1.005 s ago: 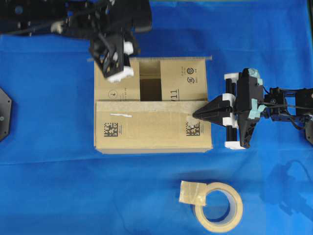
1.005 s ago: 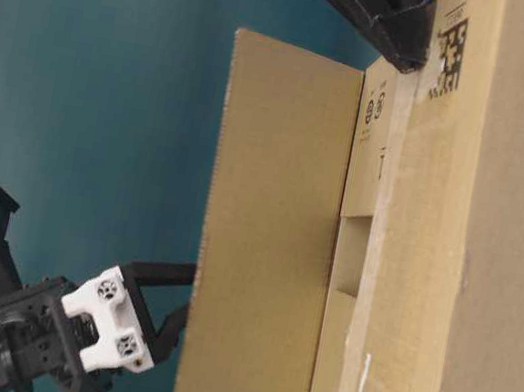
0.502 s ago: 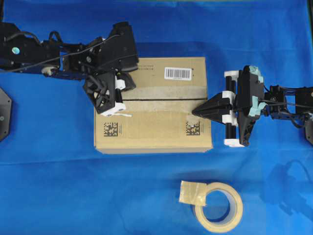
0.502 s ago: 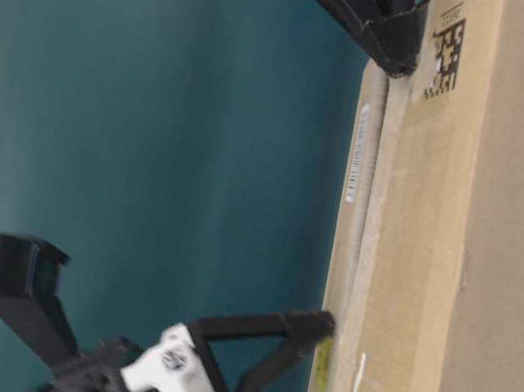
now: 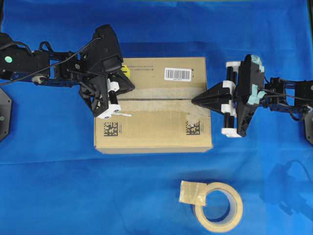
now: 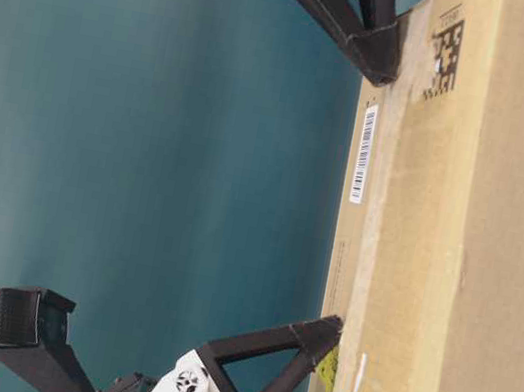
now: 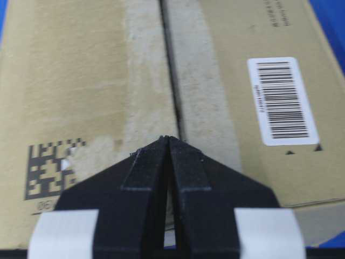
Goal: Close the cardboard box.
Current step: 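Fold the back flap forward over the box top with the left gripper, then press both grippers down along the center seam of the closed flaps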
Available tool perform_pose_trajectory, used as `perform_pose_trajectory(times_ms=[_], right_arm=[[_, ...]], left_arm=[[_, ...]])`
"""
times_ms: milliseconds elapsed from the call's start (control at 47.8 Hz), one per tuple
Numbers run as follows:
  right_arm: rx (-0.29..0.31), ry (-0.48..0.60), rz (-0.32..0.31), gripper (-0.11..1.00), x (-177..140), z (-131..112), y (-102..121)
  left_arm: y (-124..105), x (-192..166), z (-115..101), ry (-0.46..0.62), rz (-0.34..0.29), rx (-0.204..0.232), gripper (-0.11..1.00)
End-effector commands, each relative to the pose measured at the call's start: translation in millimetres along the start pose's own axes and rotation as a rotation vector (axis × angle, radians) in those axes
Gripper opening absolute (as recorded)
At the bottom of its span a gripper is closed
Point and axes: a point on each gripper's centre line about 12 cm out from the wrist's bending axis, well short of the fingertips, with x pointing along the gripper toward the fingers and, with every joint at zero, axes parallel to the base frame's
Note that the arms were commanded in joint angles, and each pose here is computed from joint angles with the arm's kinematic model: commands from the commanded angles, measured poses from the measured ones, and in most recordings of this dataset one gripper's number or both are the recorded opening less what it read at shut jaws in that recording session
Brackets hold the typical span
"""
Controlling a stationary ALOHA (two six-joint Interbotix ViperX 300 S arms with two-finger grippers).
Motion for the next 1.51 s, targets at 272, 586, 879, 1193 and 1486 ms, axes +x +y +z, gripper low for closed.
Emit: perform_pose_trajectory(times_ms=[272, 586, 879, 1193, 1486], right_arm=[[0.009, -0.009, -0.024, 0.00, 3, 2, -8], [0.007, 0.005, -0.026, 0.00, 5, -2, -8], [0.008, 0.003, -0.025, 0.00, 5, -1, -8], [0.007, -0.007, -0.024, 0.00, 5, 0, -7], [0.006, -0.020, -0.021, 0.00, 5, 2, -6]], left_arm=[[-6, -6, 8, -0.059, -0.020, 0.005, 0.00], [-13, -13, 3, -0.172, -0.057, 0.027, 0.00], [-23, -39, -11, -0.463, -0.140, 0.062, 0.00], [-13, -38, -54, -0.561, -0.148, 0.100, 0.00], [-8, -29, -75, -0.513, -0.131, 0.118, 0.00]])
